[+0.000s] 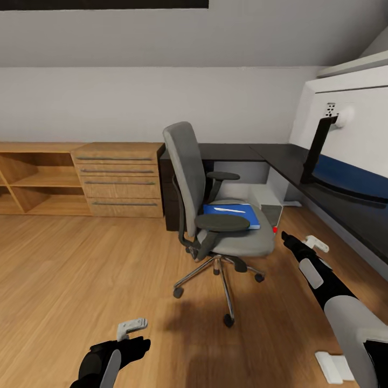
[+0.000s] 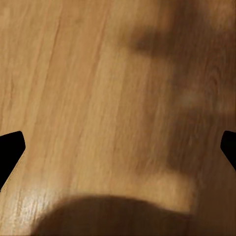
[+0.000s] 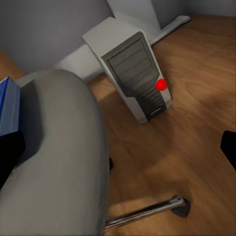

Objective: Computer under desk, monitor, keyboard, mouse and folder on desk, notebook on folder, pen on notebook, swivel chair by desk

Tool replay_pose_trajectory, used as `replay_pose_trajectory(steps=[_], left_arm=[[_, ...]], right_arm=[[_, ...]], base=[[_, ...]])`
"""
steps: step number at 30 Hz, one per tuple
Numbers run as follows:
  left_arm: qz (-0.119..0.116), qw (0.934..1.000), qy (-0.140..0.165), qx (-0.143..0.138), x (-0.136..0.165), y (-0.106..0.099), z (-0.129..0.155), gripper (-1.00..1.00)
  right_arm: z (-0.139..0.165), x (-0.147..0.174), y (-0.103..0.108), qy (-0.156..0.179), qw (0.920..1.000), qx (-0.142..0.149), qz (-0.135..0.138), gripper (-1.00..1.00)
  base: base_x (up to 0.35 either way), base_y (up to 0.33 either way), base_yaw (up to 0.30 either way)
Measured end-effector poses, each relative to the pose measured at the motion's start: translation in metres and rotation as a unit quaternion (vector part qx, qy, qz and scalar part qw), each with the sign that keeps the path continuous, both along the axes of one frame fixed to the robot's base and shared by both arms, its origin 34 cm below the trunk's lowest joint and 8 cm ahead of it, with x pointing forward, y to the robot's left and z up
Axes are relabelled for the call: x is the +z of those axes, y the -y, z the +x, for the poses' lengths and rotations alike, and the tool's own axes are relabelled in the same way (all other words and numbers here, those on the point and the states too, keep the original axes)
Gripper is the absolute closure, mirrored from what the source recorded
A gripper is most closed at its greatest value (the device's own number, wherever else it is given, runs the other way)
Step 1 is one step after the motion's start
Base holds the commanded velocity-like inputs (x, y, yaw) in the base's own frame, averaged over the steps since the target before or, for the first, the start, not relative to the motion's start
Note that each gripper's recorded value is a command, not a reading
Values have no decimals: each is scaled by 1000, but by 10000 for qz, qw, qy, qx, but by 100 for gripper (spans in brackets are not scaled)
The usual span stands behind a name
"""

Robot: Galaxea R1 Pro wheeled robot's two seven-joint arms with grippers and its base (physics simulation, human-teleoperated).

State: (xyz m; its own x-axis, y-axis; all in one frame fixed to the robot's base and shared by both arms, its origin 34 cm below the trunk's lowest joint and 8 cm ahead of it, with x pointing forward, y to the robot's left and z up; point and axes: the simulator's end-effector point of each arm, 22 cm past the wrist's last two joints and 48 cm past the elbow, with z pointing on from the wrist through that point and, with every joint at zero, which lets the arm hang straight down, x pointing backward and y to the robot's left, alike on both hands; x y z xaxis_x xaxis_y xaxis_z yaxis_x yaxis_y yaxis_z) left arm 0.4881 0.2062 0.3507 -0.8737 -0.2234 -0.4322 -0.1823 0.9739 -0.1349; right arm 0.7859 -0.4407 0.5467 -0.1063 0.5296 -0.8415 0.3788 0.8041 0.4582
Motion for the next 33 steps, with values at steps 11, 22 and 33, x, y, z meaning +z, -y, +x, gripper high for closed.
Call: replay_pose_trajectory(steps=[11, 22, 33], left_arm=[[3, 10000, 0, 4, 0, -1, 0, -100], [7, 10000, 0, 7, 0, -1, 0, -100], [2, 10000, -13, 3, -1, -1, -1, -100]], right_arm=[[0, -1, -1, -12, 10000, 3, 29, -100], [-1, -4, 1, 36, 9994, -103, 333, -100], [-4, -12, 1, -50, 9992, -114, 380, -100]], base=[[142, 0, 0], [139, 0, 0], [115, 0, 0]])
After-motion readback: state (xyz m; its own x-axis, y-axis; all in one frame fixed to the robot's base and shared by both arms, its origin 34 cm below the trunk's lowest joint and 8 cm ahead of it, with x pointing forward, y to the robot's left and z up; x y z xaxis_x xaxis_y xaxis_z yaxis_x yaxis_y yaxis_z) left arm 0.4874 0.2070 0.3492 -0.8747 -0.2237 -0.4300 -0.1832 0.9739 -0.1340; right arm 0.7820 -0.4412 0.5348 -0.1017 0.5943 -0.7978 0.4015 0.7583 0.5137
